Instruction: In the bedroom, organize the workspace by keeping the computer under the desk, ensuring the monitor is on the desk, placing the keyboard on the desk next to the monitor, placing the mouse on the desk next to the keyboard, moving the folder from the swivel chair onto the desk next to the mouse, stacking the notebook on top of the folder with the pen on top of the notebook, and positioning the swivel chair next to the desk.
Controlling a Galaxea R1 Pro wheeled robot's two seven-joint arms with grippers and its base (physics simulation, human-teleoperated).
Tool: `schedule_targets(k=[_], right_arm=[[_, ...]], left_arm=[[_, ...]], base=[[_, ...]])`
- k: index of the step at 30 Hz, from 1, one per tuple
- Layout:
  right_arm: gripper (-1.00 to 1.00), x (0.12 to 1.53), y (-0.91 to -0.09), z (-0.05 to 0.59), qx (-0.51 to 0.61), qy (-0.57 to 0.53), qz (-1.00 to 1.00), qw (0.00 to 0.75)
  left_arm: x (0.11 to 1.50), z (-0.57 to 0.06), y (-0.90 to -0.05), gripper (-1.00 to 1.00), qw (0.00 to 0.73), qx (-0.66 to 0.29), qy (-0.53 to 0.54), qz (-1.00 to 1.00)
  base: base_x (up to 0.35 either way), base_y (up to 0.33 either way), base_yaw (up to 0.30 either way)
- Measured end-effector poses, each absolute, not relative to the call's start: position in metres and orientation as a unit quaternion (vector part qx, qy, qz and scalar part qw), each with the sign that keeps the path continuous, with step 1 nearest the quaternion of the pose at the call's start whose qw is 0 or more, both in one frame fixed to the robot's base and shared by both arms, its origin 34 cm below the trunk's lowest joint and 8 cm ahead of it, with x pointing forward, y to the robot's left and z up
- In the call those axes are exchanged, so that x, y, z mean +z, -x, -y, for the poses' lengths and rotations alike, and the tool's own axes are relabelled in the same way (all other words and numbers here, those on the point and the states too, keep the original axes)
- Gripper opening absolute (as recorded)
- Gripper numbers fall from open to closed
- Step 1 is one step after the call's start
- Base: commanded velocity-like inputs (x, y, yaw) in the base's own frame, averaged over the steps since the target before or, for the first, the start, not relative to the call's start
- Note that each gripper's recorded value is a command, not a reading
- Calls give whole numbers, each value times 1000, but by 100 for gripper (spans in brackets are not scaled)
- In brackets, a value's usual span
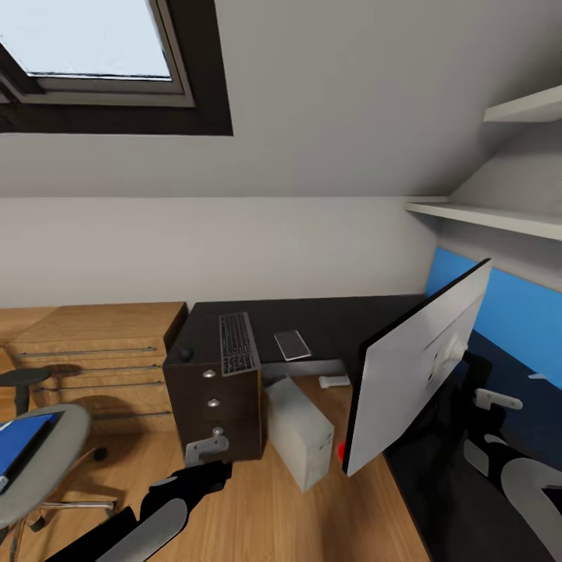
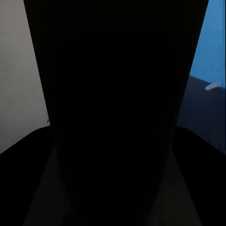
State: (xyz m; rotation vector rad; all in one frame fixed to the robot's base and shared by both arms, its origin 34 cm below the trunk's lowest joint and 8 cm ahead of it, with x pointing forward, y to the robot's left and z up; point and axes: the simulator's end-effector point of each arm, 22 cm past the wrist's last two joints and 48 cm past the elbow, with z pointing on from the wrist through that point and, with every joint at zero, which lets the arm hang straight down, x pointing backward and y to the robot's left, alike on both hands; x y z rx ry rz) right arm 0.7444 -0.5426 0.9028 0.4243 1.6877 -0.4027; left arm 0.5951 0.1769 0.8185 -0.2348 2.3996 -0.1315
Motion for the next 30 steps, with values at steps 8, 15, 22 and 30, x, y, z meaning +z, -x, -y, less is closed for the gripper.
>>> schedule_targets(k=[8,15,22,30], right_arm=[[-100,903,-744,543,-175,-185,-736,627],[-100,903,-745,543,-176,-185,-736,627],[-100,903,-745,542,-175,-184,-736,627],[-100,903,-745,542,-174,-183,-736,627]], left_arm=[[818,-177,-595,100,355,-51,91,-929],[818,-177,-595,100,355,-51,91,-929],[819,-177,-595,100,356,-51,91,-929],[819,-177,-595,100,356,-50,91,-929]], base=[[-335,0,0],[-336,0,0],[-336,0,0],[-336,0,0]])
